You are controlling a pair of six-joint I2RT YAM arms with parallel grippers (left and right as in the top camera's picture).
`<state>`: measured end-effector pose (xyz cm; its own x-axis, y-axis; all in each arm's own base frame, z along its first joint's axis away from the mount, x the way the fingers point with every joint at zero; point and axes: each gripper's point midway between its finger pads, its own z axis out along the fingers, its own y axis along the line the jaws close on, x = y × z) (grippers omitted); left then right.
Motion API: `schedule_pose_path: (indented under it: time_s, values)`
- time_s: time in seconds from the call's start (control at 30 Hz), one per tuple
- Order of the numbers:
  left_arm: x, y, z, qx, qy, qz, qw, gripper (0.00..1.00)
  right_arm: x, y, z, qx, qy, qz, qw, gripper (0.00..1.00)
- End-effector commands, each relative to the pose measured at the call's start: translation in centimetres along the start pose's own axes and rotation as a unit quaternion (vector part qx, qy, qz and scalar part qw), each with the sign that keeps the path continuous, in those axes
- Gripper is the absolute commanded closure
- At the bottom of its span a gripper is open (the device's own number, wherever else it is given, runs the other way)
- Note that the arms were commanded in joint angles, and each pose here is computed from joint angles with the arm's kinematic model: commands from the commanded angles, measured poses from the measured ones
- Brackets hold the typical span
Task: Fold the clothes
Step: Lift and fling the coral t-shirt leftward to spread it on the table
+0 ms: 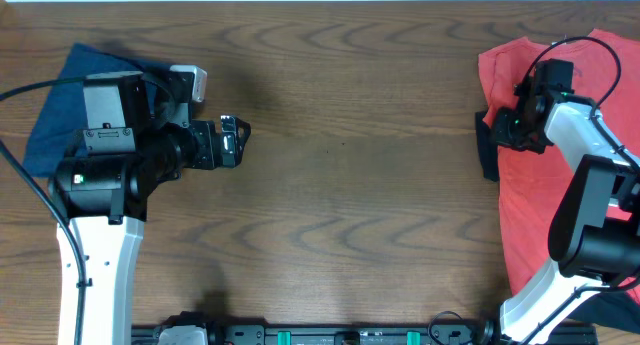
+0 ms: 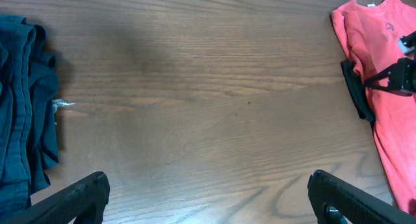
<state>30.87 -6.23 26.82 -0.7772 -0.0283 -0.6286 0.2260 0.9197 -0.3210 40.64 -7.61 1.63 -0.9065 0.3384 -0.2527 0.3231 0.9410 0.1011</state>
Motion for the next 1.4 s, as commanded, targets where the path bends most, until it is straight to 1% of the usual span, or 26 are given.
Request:
schedule_pose_path:
  time_s: [0.0, 0.13, 0.23, 0.33, 0.43, 0.5, 0.6, 0.67, 0.73, 0.8, 0.87, 0.93, 0.97, 1.0, 1.03, 1.07, 1.13, 1.23, 1.3, 1.37]
  values:
    - [-0.7, -0.7, -0.7, 0.01, -0.011, 0.012, 1.0, 0.02, -3.7, -2.2, -3.9, 0.036, -0.062, 0.013, 0.997, 0.99]
    - [-0.7, -0.7, -0.7, 0.01, -0.011, 0.012, 1.0, 0.02, -6.2, -5.5, -8.6, 0.067, -0.112, 0.045, 0.99, 0.99]
    - [-0.7, -0.7, -0.7, 0.01, -0.011, 0.011, 1.0, 0.02, -7.9, -7.1, -12.0, 0.072, -0.155, 0.065, 0.983, 0.99]
    - [-0.7, -0.7, -0.7, 0.01, -0.012, 0.012, 1.0, 0.02, -9.3, -7.7, -15.4, 0.064, -0.197, 0.074, 0.975, 0.99]
    - [-0.8, -0.8, -0.9, 0.01, -0.015, 0.013, 1.0, 0.02, -10.4, -5.9, -19.2, 0.021, -0.235, 0.062, 0.97, 0.99]
    - [-1.0, -1.0, -1.3, 0.01, -0.025, 0.017, 0.999, 0.02, -10.9, -3.4, -21.8, -0.028, -0.256, 0.04, 0.965, 0.99]
    - [-2.0, -1.6, -2.8, 0.01, -0.058, 0.032, 0.998, 0.02, -10.6, 2.8, -25.8, -0.125, -0.282, -0.024, 0.951, 0.98]
    - [-3.0, -2.3, -4.3, 0.009, -0.09, 0.046, 0.995, 0.02, -9.1, 7.9, -27.7, -0.182, -0.284, -0.075, 0.938, 0.98]
    - [-4.0, -2.9, -6.1, 0.005, -0.123, 0.061, 0.991, 0.02, -6.7, 13.1, -28.4, -0.221, -0.267, -0.126, 0.93, 0.98]
    - [-4.8, -3.4, -8.0, -0.006, -0.158, 0.074, 0.985, 0.02, -2.8, 19.1, -28.3, -0.259, -0.229, -0.19, 0.919, 0.98]
    - [-5.4, -3.3, -10.0, -0.035, -0.19, 0.081, 0.978, 0.02, 2.7, 24.9, -28.2, -0.299, -0.177, -0.265, 0.9, 0.97]
    - [-5.6, -2.7, -11.8, -0.072, -0.216, 0.082, 0.97, 0.02, 9.5, 30.2, -28.1, -0.327, -0.128, -0.368, 0.861, 0.95]
    - [-5.7, -2.4, -12.9, -0.092, -0.23, 0.081, 0.965, 0.02, 12.6, 31.9, -27.9, -0.329, -0.112, -0.412, 0.842, 0.94]
    - [-5.7, -2.2, -13.7, -0.106, -0.24, 0.081, 0.962, 0.02, 15.4, 33.3, -27.7, -0.321, -0.098, -0.446, 0.83, 0.93]
    - [-5.6, -2.0, -14.5, -0.12, -0.251, 0.08, 0.957, 0.02, 17.5, 34.2, -27.4, -0.305, -0.095, -0.471, 0.823, 0.93]
    - [-5.5, -1.9, -15.2, -0.129, -0.26, 0.08, 0.954, 0.02, 18.6, 34.6, -27.2, -0.282, -0.103, -0.485, 0.821, 0.91]
    - [-5.3, -2.1, -16.0, -0.134, -0.27, 0.081, 0.95, 0.02, 18.7, 34.6, -27.1, -0.234, -0.133, -0.486, 0.831, 0.82]
    - [-5.1, -2.2, -16.3, -0.134, -0.273, 0.082, 0.949, 0.02, 17.5, 33.9, -27.8, -0.214, -0.161, -0.477, 0.837, 0.6]
    - [-5.0, -2.3, -16.0, -0.13, -0.267, 0.082, 0.951, 0.02, 15.9, 33.0, -28.2, -0.209, -0.172, -0.459, 0.846, 0.51]
    - [-4.7, -2.2, -15.5, -0.126, -0.255, 0.08, 0.955, 0.02, 13.9, 31.6, -28.3, -0.202, -0.176, -0.422, 0.866, 0.43]
